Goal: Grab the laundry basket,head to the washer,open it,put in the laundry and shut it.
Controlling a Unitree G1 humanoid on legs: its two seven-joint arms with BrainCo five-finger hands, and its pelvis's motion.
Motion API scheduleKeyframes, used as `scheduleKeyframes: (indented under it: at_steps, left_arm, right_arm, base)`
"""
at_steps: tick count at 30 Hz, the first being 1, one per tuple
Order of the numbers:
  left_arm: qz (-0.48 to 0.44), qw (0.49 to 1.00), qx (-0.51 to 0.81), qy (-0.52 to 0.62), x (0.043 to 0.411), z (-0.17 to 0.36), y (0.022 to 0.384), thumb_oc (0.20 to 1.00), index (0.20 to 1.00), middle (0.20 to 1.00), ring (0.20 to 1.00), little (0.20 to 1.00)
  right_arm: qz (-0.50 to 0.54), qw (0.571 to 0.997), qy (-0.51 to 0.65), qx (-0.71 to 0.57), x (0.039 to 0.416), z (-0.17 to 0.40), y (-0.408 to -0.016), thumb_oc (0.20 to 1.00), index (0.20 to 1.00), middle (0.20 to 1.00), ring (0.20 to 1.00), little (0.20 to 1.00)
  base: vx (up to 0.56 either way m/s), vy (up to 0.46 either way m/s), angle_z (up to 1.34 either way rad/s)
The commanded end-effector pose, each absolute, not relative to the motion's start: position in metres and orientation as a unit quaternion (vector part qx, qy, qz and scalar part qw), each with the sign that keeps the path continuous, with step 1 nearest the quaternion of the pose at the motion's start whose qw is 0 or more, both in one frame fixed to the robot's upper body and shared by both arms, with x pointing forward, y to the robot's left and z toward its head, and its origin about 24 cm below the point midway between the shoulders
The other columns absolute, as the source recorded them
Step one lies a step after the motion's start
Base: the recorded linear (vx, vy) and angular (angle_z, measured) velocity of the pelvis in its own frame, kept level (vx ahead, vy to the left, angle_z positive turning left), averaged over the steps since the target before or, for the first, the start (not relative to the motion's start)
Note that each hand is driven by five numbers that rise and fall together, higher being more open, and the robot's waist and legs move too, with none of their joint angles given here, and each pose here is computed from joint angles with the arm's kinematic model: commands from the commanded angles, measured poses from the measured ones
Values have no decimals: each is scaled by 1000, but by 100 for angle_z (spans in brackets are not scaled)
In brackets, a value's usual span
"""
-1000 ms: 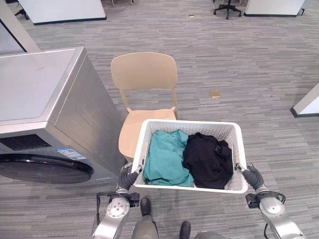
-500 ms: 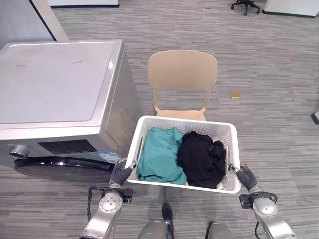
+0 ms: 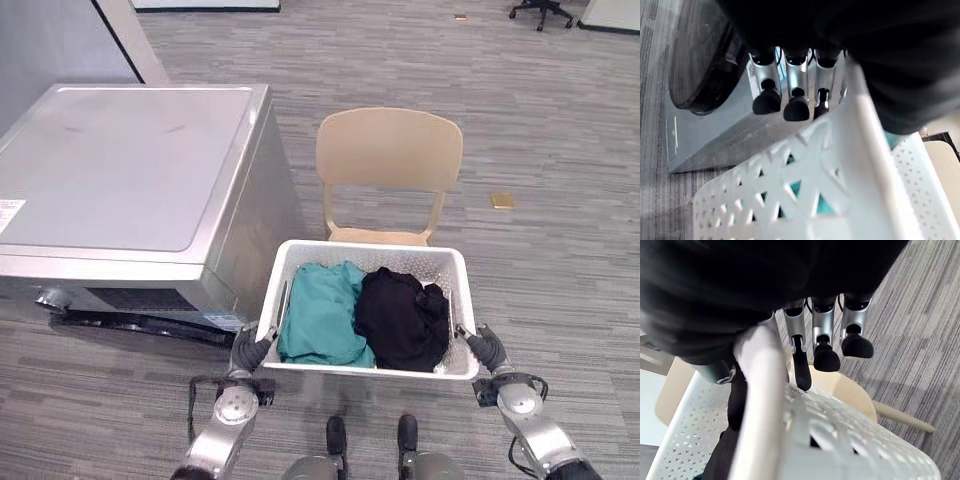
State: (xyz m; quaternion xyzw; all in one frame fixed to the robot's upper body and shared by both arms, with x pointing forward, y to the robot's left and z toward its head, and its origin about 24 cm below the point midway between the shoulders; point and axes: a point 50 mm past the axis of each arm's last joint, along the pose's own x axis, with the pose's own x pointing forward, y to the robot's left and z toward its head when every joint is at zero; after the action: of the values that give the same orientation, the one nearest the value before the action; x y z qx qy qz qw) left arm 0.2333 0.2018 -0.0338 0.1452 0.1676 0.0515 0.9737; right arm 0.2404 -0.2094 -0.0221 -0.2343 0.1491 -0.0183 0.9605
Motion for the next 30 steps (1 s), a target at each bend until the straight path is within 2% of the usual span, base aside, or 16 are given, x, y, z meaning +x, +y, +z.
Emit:
scheduleKeyframes:
  at_steps: [1, 2, 3, 4, 5, 6, 7, 9, 17, 18, 19, 20, 21, 22, 30]
  left_arm:
    - [25, 993, 117, 0, 299, 31, 160, 200, 200, 200, 200, 200]
    - [25, 993, 117, -1, 300, 31, 160, 200, 200, 200, 200, 200]
    - [35, 991, 130, -28, 321, 49, 155, 200, 200, 200, 200, 200]
    - [35, 991, 130, -29, 321, 49, 155, 200, 200, 200, 200, 200]
    - [55, 987, 140, -50, 341, 68, 156, 200, 200, 200, 200, 200]
    - [55, 987, 140, -50, 341, 68, 156, 200, 200, 200, 200, 200]
    - [71, 984, 152, -68, 359, 88, 156, 200, 200, 200, 200, 200]
    - [84, 981, 152, -83, 372, 105, 155, 200, 200, 200, 200, 200]
    - [104, 977, 168, -83, 387, 120, 156, 206, 206, 206, 206, 206]
    - [103, 977, 169, -80, 386, 118, 156, 448, 448, 448, 448, 448]
    - [105, 977, 170, -76, 383, 113, 158, 774, 774, 774, 774, 774]
    - [105, 977, 170, -76, 383, 113, 158, 1000, 1000, 1000, 1000, 1000]
    - [105, 978, 165, -72, 382, 110, 158, 1000, 1000, 1000, 1000, 1000]
    - [106, 978, 164, -69, 380, 107, 159, 1000, 1000, 1000, 1000, 1000]
    - [122, 981, 147, -35, 357, 74, 170, 1000, 1000, 1000, 1000, 1000]
  right_arm:
    - [-21, 977, -28, -209, 297, 47, -176, 200, 200, 200, 200, 200]
    - [-22, 977, -29, -209, 297, 47, -176, 200, 200, 200, 200, 200]
    - [-27, 977, -56, -206, 315, 63, -164, 200, 200, 200, 200, 200]
    - [-27, 977, -56, -206, 315, 63, -164, 200, 200, 200, 200, 200]
    - [-35, 975, -72, -206, 333, 77, -157, 200, 200, 200, 200, 200]
    - [-35, 975, -73, -206, 334, 77, -157, 200, 200, 200, 200, 200]
    - [-40, 973, -89, -208, 351, 95, -151, 200, 200, 200, 200, 200]
    - [-47, 971, -101, -209, 365, 111, -147, 200, 200, 200, 200, 200]
    - [-56, 965, -116, -227, 388, 140, -139, 200, 200, 200, 200, 200]
    - [-55, 966, -113, -227, 388, 138, -139, 200, 200, 200, 200, 200]
    - [-53, 966, -107, -228, 387, 135, -139, 256, 256, 256, 256, 256]
    - [-53, 966, -107, -228, 387, 135, -139, 435, 435, 435, 435, 435]
    - [-52, 967, -104, -226, 386, 133, -139, 875, 875, 875, 875, 875]
    - [-53, 968, -102, -224, 385, 131, -140, 1000, 1000, 1000, 1000, 1000]
    - [-46, 975, -51, -211, 364, 89, -151, 1000, 1000, 1000, 1000, 1000]
  base:
    - [-227, 51, -8]
    - [-176, 50, -15]
    - [-120, 42, -17]
    - [-199, 63, -22]
    - [-80, 22, -20]
    - [-130, 41, -24]
    - [-74, 28, -21]
    - [-67, 27, -5]
    - [4, 1, 2]
    - [14, 5, 7]
    - [13, 1, 4]
    - [12, -9, 5]
    - [13, -9, 4]
    - [23, -14, 6]
    - [18, -8, 7]
